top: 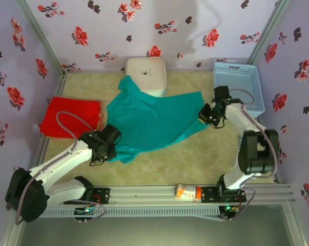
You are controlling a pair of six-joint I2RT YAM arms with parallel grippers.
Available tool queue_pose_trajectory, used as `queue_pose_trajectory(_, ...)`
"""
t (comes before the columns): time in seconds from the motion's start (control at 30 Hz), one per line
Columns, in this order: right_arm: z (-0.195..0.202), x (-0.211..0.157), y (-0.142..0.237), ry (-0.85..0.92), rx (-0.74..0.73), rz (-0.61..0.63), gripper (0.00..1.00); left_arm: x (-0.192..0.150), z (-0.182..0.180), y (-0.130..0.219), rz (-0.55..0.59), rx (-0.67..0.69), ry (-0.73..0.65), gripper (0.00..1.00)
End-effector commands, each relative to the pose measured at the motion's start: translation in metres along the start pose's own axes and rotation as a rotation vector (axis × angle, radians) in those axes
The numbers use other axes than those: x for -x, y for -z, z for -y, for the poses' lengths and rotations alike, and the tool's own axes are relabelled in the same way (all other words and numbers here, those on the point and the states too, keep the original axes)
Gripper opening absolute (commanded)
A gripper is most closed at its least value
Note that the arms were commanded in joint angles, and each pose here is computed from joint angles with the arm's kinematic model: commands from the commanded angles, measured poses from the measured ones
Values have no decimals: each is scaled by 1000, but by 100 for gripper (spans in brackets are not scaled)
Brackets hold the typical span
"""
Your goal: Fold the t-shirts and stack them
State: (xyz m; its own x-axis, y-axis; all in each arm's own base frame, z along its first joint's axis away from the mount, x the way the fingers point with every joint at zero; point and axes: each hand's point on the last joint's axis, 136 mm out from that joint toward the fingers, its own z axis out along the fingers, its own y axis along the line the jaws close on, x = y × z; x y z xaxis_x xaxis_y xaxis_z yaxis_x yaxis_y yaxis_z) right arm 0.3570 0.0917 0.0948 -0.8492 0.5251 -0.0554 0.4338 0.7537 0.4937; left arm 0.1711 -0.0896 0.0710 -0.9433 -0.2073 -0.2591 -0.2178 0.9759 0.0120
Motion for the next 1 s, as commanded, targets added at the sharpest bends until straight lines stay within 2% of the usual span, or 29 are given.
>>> queue_pose_trajectory(0.0,-29,26,-13,8,88,7,0,2,-3,-1,0,24,-28,0)
queue_pose_trajectory(0.07,-30,36,-29,6,70,-15,0,3,-1,-3,-1,23,-33,0)
queue_pose_trajectory(0.17,-29,43,-46,19,59,-49,32,3,-1,-4,-3,27,-39,0)
queue_pose_trajectory(0.27,-25,47,-40,58,47,9,49,2,-1,-4,-5,26,-42,0)
queue_pose_trajectory(0.33,-15,48,-25,94,1,96,63,2,-2,-4,-3,26,-43,0)
queue_pose_trajectory(0.37,-11,49,-18,109,-19,127,66,2,-2,-4,-4,24,-43,0)
queue_pose_trajectory(0.43,0,46,-5,136,-62,173,67,1,-2,-4,-6,24,-45,0)
queue_pose_trajectory(0.53,15,35,-2,150,-105,166,61,0,-1,-5,-15,18,-51,0)
queue_pose_trajectory(0.8,32,23,-30,127,-104,110,39,-3,-2,-5,-20,10,-54,0)
queue_pose_trajectory(0.97,25,28,-41,109,-65,105,37,-5,-2,-5,-23,7,-53,0)
